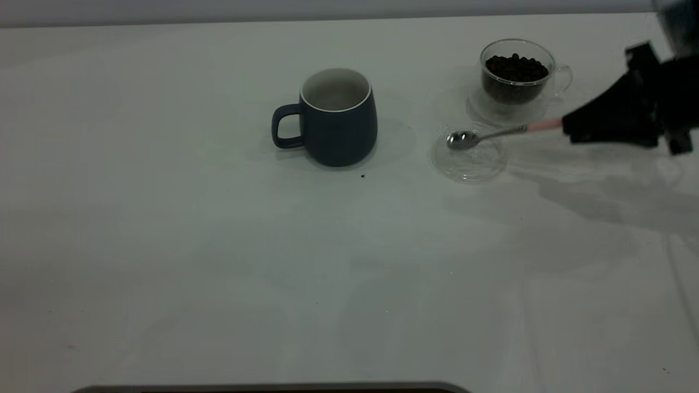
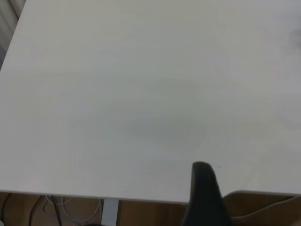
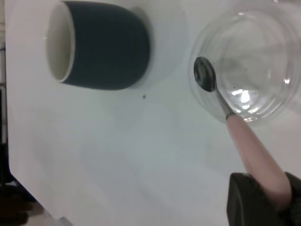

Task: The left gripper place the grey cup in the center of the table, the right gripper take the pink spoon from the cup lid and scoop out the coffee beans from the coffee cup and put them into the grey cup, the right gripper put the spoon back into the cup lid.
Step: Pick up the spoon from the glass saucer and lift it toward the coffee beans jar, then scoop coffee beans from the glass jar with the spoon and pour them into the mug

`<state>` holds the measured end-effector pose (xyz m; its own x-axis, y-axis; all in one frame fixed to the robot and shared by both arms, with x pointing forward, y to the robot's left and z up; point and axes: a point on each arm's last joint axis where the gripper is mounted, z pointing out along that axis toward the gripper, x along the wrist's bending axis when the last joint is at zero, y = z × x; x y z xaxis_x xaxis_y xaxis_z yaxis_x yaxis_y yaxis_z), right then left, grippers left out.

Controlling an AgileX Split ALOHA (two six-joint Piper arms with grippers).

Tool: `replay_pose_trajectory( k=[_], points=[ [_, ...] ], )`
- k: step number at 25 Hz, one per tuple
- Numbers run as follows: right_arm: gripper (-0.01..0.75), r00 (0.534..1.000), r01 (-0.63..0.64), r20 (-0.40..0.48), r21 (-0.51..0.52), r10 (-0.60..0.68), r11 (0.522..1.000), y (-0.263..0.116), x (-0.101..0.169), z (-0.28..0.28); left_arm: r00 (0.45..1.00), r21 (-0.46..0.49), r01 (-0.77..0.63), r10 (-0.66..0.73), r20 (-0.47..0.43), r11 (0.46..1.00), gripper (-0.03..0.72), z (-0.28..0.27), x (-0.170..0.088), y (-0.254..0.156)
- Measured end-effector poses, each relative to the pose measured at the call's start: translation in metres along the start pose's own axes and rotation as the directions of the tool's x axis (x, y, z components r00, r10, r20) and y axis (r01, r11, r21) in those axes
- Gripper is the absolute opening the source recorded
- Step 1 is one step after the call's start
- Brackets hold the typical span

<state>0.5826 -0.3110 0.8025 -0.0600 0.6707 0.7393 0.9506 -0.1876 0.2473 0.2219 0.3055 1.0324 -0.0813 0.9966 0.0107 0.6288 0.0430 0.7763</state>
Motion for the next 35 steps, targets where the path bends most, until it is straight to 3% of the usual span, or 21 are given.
replay_pose_trajectory(
  k=[6,10,17,35],
  points=[
    [0.113,0.995,0.088,0.054,-0.041,-0.086,0.995,0.02,0.04,-0.038,1.0,0.0,0.001,-0.001,0.0,1.0,0.569,0.0,0.0,0.0],
    [0.113,0.979,0.157,0.155,-0.136,-0.135,0.978,0.035,0.059,-0.061,1.0,0.0,0.001,-0.001,0.0,1.0,0.569,0.0,0.0,0.0],
    [0.113,0.94,0.214,0.308,-0.201,-0.146,0.956,0.046,0.053,-0.071,1.0,0.0,0.001,-0.001,0.0,1.0,0.569,0.0,0.0,0.0],
    [0.113,0.88,0.336,0.396,-0.133,-0.26,0.932,0.063,0.05,-0.048,1.0,0.0,-0.003,0.003,0.0,1.0,0.569,0.0,0.0,0.0]
  ],
)
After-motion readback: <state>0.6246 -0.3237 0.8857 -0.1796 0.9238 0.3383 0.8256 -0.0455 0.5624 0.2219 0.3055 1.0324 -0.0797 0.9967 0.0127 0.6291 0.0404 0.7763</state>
